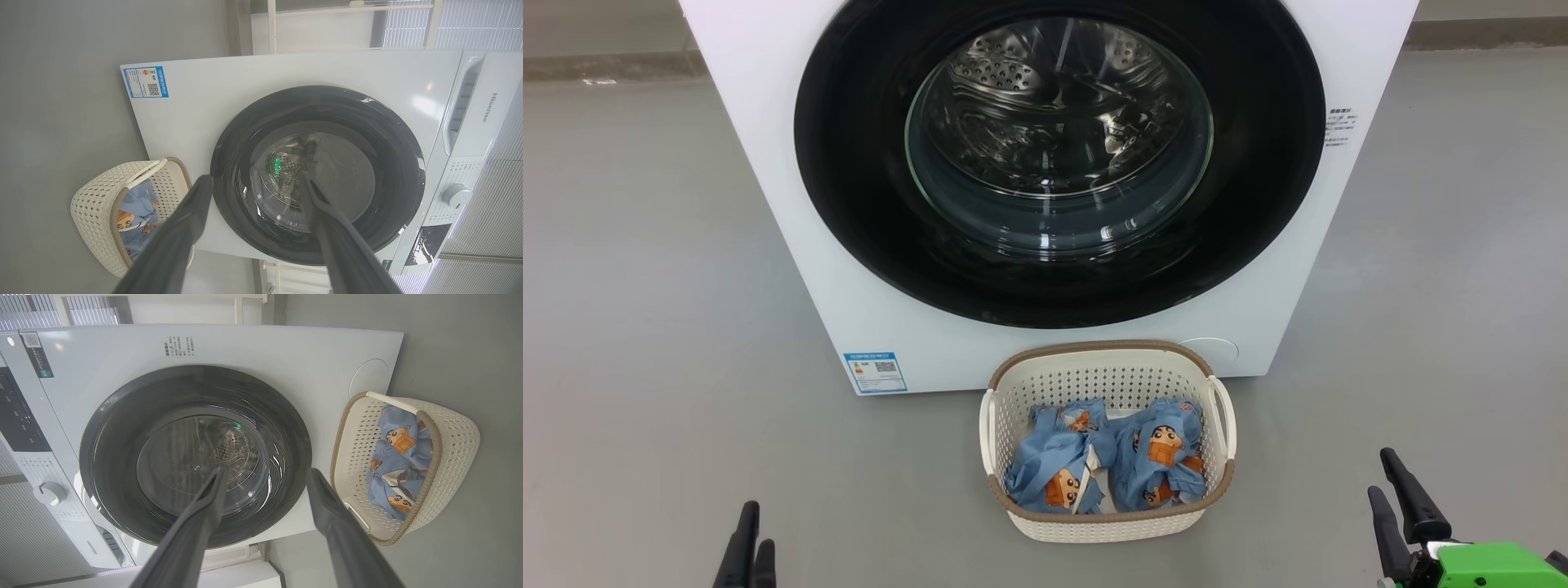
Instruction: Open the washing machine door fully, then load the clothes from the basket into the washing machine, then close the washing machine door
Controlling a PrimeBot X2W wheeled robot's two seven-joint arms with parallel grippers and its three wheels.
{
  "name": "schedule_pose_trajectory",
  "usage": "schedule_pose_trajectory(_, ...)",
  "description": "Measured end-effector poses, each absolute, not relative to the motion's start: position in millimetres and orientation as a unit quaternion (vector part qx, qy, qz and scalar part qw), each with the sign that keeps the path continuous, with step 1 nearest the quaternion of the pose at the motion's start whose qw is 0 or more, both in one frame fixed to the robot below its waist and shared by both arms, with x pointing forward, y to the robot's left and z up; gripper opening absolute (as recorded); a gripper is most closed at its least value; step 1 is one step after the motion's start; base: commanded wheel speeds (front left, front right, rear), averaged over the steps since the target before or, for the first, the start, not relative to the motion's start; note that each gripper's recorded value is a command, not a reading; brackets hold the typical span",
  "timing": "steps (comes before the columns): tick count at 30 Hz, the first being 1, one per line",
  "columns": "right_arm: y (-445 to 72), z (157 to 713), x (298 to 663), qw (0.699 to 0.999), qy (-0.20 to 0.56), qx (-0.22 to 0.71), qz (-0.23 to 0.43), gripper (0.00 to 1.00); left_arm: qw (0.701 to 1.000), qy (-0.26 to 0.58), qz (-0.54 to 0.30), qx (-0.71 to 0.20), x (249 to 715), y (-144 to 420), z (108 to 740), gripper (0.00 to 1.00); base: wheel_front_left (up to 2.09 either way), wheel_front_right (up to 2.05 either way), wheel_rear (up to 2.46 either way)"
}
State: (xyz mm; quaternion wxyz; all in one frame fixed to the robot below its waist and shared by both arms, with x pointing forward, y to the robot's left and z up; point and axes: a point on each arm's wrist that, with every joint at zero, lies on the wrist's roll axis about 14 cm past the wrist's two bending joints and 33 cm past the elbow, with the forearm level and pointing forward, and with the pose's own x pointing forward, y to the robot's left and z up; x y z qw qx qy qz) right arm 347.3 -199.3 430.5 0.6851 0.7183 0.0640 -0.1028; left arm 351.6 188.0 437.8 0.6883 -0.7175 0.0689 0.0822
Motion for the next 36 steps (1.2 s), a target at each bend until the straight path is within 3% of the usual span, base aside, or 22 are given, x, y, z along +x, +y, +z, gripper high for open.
schedule_pose_trajectory(5, -200, 432, 349, 0.698, 0.065, 0.706, -0.101, 1.00, 0.704, 0.065, 0.081, -0.703, 353, 190, 441, 1.00, 0.00, 0.00, 0.00)
schedule_pose_trajectory(36, -200, 453, 366, 0.847, 0.065, 0.524, -0.058, 1.00, 0.843, 0.053, 0.062, -0.532, 362, 199, 456, 1.00, 0.00, 0.00, 0.00)
